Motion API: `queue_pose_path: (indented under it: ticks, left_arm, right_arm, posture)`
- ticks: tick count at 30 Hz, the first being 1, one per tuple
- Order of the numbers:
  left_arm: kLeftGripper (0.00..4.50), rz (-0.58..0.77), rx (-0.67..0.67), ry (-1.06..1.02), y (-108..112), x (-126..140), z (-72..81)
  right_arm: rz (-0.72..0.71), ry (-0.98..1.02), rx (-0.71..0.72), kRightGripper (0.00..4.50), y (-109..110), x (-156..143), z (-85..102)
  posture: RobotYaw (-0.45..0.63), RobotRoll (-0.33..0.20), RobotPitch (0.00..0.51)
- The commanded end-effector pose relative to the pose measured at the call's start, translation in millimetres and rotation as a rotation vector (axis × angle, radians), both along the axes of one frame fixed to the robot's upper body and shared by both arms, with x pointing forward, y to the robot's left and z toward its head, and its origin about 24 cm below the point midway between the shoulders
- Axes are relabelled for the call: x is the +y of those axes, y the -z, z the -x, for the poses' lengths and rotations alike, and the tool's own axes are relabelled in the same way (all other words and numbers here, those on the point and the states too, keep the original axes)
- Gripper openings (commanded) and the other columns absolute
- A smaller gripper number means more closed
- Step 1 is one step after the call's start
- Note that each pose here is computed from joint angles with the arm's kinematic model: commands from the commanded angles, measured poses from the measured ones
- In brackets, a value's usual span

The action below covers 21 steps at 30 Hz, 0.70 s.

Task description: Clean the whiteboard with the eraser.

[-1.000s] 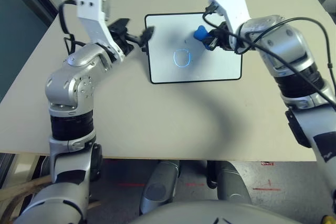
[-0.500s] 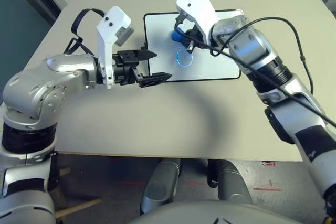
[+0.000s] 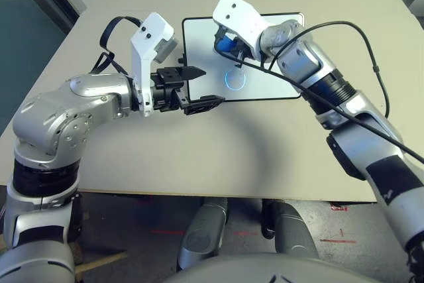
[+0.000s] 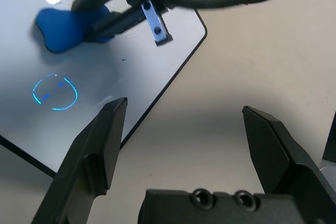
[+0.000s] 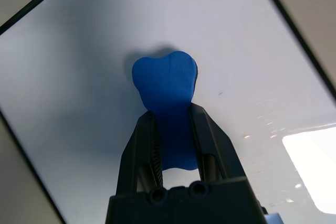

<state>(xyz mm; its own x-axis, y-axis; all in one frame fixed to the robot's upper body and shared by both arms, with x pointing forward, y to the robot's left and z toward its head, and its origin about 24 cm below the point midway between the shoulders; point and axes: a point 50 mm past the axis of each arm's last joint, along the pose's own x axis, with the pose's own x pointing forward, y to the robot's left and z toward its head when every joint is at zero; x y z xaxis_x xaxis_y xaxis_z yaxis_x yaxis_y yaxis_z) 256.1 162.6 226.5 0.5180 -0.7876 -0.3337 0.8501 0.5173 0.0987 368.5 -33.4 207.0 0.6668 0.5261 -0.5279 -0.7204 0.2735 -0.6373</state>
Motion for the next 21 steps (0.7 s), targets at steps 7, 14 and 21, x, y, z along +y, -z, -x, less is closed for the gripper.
queue_pose_path:
  ticks: [7, 14, 21]
  left_arm:
    - [4.50, -0.008, 0.009, 0.033, 3, -7, -2.7]
    - [4.50, -0.018, 0.001, 0.046, -1, -8, -7.6]
    - [4.50, -0.026, 0.001, 0.056, -3, -9, -9.1]
  right_arm:
    - [0.093, 0.137, 0.047, 0.77, 9, -28, -10.3]
    - [0.059, 0.193, -0.008, 0.77, -6, -33, -23.5]
    - [0.088, 0.169, 0.100, 0.77, 40, -29, -9.2]
  posture:
    - [0.19, 0.000, 0.155]
    - [0.18, 0.000, 0.153]
    - [0.17, 0.000, 0.159]
